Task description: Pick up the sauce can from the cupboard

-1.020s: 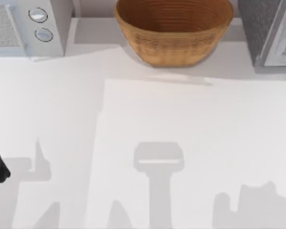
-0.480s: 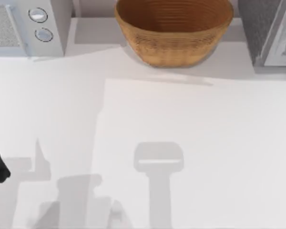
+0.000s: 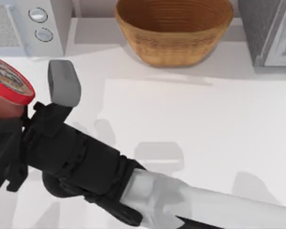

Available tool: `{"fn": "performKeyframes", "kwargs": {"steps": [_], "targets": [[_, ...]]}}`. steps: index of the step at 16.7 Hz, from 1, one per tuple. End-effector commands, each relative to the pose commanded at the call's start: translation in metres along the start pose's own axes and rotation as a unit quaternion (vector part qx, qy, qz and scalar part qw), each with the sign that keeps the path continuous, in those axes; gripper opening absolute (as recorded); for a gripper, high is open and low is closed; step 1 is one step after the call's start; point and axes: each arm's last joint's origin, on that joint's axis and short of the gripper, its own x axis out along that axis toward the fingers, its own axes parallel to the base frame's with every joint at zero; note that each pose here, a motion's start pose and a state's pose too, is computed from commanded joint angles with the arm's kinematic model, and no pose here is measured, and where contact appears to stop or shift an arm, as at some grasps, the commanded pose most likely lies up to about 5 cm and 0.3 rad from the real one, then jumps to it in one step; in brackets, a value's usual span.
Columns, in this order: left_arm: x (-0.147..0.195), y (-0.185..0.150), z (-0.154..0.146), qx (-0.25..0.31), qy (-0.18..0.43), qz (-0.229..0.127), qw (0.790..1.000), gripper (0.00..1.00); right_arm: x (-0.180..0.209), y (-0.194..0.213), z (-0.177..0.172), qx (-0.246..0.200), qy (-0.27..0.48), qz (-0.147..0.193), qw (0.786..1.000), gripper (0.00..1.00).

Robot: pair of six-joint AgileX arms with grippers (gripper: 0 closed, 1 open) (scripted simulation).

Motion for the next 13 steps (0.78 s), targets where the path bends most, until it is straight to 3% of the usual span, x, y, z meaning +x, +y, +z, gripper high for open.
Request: {"fn": "performKeyframes", "kwargs": {"steps": [3, 6, 10, 13], "targets": [[0.000, 0.000, 0.000, 0.000, 0.000, 0.000, 1.000, 1.00, -0.096, -0.039, 0.029, -0.132, 0.043, -0.117, 0.983, 0.00], [0.000, 0.000, 0.000, 0.000, 0.000, 0.000, 1.000, 1.00, -0.187, -0.041, 0.055, -0.232, 0.092, -0.217, 0.944, 0.00], [0.000, 0.000, 0.000, 0.000, 0.000, 0.000, 1.000, 1.00, -0.277, -0.007, 0.078, -0.317, 0.155, -0.317, 0.880, 0.00], [0.000, 0.000, 0.000, 0.000, 0.000, 0.000, 1.000, 1.00, -0.317, 0.024, 0.085, -0.350, 0.192, -0.367, 0.840, 0.00]]}}
